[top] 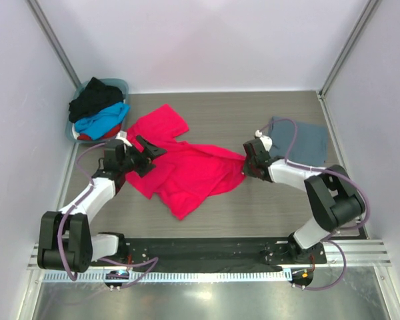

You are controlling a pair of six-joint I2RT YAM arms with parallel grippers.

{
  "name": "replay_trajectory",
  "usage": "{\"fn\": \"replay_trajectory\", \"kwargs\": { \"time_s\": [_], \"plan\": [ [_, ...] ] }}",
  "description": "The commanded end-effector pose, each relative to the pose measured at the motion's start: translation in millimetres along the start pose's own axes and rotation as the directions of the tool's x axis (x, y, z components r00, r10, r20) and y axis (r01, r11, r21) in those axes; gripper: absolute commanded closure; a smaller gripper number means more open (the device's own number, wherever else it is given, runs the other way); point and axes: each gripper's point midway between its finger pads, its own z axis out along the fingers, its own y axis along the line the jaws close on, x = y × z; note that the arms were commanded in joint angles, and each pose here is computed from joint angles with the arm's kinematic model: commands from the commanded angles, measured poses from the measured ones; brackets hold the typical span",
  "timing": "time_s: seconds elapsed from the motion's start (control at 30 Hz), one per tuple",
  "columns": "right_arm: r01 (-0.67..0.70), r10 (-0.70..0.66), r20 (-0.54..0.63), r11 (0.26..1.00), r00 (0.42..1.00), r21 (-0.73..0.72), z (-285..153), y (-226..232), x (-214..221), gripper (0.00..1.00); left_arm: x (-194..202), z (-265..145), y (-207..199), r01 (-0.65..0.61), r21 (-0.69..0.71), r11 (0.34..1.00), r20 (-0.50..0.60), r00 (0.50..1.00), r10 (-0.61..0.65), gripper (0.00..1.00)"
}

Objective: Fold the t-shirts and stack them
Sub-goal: Flatten the tshirt out

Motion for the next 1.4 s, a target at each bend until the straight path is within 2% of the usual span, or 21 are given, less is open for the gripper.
{"fn": "replay_trajectory", "kwargs": {
  "time_s": [0.0,0.13,0.17,0.23,0.27,0.3,0.33,0.37,0.4,0.47,0.53,0.6,0.73,0.8,0.83,0.87,0.93,1.0,1.07,1.17,1.37],
  "plan": [
    [-0.01,0.006,0.075,0.998,0.997,0.057,9.0,9.5,-41.2,0.99,-5.6,-6.0,-17.1,-0.031,0.06,0.998,0.025,0.999,0.029,0.07],
    [-0.076,0.061,0.143,0.992,0.988,0.101,22.8,15.6,-96.7,0.99,-6.7,-6.6,-14.6,-0.039,0.048,0.998,0.038,0.999,0.037,0.07],
    [-0.114,0.086,0.233,0.988,0.969,0.108,17.2,23.8,-137.8,0.99,-6.7,-6.1,-13.3,-0.037,0.044,0.998,0.039,0.999,0.036,0.07],
    [-0.138,0.085,0.276,0.975,0.957,0.177,23.3,12.0,-170.2,0.99,-8.1,-5.3,-11.8,-0.038,0.037,0.999,0.044,0.998,0.037,0.07],
    [-0.176,0.104,0.359,0.969,0.927,0.174,12.6,19.3,-211.8,0.99,-8.0,-4.0,-10.7,-0.039,0.033,0.999,0.043,0.998,0.037,0.07],
    [-0.161,0.086,0.374,0.971,0.923,0.174,11.1,19.8,-227.1,0.99,-8.6,-3.6,-10.1,-0.04,0.031,0.999,0.043,0.998,0.039,0.07],
    [-0.152,0.074,0.383,0.972,0.921,0.178,15.9,20.4,-238.5,0.83,-8.2,-3.1,-8.9,-0.041,0.027,0.999,0.041,0.998,0.04,0.07],
    [-0.151,0.071,0.436,0.977,0.897,0.153,3.1,31.7,-266.2,0.72,-8.1,-2.4,-8.3,-0.042,0.024,0.999,0.04,0.998,0.041,0.08],
    [-0.119,0.035,0.442,0.98,0.896,0.163,0.6,34.1,-272.7,0.49,-8.6,-2.1,-8.4,-0.042,0.023,0.999,0.042,0.998,0.041,0.08],
    [-0.098,0.034,0.438,0.987,0.898,0.124,-6.4,46.7,-274.6,0.14,-10.1,-1.5,-8.6,-0.05,0.018,0.999,0.047,0.998,0.05,0.08],
    [-0.054,0.023,0.4,0.996,0.916,0.064,-14.3,59.7,-263.5,0.13,-10.1,-2.0,-9.6,-0.063,0.012,0.998,0.049,0.997,0.062,0.08],
    [-0.003,0.003,0.317,1.0,0.948,0.001,-13.6,71.6,-230.5,0.2,-12.1,-3.2,-12.0,-0.087,-0.006,0.996,0.072,0.994,0.087,0.08],
    [0.006,0.013,0.231,0.997,0.973,-0.079,-32.6,71.6,-171.4,0.24,-7.6,-9.4,-12.4,-0.164,-0.067,0.984,0.085,0.982,0.169,0.08],
    [0.022,0.016,0.254,0.989,0.967,-0.147,-59.7,84.1,-162.7,0.24,-6.1,-12.8,-16.4,-0.212,-0.1,0.972,0.111,0.969,0.222,0.09],
    [0.034,-0.001,0.228,0.989,0.974,-0.141,-60.0,80.5,-143.3,0.25,-4.6,-14.2,-18.3,-0.233,-0.117,0.965,0.109,0.963,0.246,0.1],
    [0.037,0.01,0.25,0.983,0.968,-0.181,-80.5,89.5,-137.8,0.26,2.0,-14.8,-12.6,-0.271,-0.164,0.949,0.09,0.954,0.288,0.11],
    [0.046,-0.007,0.232,0.985,0.973,-0.164,-78.1,77.2,-104.1,0.26,4.1,-15.8,-18.0,-0.308,-0.184,0.933,0.084,0.941,0.328,0.12],
    [0.027,0.036,0.275,0.974,0.961,-0.223,-92.2,79.5,-100.3,0.3,15.0,-15.5,-20.6,-0.362,-0.189,0.913,0.051,0.925,0.377,0.16],
    [0.008,0.058,0.271,0.971,0.961,-0.239,-86.7,69.9,-83.3,0.34,16.2,-18.2,-6.4,-0.402,-0.276,0.873,0.035,0.903,0.427,0.18],
    [-0.019,0.103,0.294,0.961,0.95,-0.274,-89.6,75.2,-89.4,0.39,40.1,-14.5,10.9,-0.483,-0.307,0.82,-0.07,0.871,0.486,0.28],
    [0.007,0.04,0.189,0.97,0.981,-0.242,-57.4,81.5,-67.4,0.44,57.3,2.7,24.5,-0.608,-0.376,0.699,-0.207,0.791,0.576,0.29]
  ]
}}
